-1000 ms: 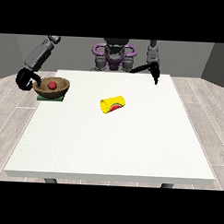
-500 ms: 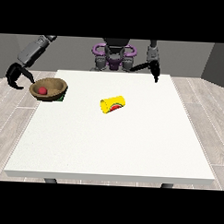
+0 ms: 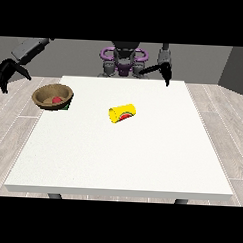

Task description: Pick the cup and pour the ball into the bowl, then pick the bowl and place it on the pad

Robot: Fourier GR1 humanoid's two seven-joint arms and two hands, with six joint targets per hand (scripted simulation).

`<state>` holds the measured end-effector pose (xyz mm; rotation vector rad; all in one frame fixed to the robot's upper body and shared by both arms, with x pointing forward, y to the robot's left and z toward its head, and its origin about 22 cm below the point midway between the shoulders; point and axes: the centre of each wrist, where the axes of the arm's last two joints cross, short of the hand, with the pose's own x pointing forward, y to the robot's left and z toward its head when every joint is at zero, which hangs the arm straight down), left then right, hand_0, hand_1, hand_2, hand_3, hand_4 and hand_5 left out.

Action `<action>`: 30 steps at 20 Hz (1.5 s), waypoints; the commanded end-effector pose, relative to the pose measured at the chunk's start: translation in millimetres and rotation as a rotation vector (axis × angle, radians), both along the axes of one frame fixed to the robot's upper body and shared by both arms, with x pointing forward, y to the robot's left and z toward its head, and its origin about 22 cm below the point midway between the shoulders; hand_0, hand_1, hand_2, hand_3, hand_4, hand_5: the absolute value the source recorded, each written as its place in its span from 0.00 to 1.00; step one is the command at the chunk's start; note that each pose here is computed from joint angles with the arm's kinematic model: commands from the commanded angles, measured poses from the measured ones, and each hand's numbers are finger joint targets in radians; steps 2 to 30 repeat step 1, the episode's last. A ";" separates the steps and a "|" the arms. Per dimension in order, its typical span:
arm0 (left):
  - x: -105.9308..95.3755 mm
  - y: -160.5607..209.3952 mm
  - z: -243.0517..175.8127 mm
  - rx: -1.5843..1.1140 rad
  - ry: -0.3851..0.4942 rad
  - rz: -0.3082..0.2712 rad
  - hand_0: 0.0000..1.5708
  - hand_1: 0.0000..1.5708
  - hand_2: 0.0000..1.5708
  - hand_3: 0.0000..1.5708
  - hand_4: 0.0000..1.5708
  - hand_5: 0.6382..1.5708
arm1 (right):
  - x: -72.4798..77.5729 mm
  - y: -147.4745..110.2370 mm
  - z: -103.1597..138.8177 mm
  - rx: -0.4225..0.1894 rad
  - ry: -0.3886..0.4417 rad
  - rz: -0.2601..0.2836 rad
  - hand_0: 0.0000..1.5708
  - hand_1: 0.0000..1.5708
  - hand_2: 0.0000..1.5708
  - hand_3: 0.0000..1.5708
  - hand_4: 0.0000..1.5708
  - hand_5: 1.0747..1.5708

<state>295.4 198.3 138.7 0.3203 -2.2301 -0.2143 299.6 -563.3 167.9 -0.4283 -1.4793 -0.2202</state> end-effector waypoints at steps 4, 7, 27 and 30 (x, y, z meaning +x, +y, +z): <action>10.1 12.6 -31.6 -0.009 0.080 0.022 0.00 0.00 0.00 0.00 0.00 1.00 | -10.0 -13.2 38.9 0.032 -0.020 0.089 0.00 0.00 0.12 0.18 0.00 0.86; 10.1 12.6 -31.6 -0.009 0.080 0.022 0.00 0.00 0.00 0.00 0.00 1.00 | -10.0 -13.2 38.9 0.032 -0.020 0.089 0.00 0.00 0.12 0.18 0.00 0.86; 10.1 12.6 -31.6 -0.009 0.080 0.022 0.00 0.00 0.00 0.00 0.00 1.00 | -10.0 -13.2 38.9 0.032 -0.020 0.089 0.00 0.00 0.12 0.18 0.00 0.86; 10.1 12.6 -31.6 -0.009 0.080 0.022 0.00 0.00 0.00 0.00 0.00 1.00 | -10.0 -13.2 38.9 0.032 -0.020 0.089 0.00 0.00 0.12 0.18 0.00 0.86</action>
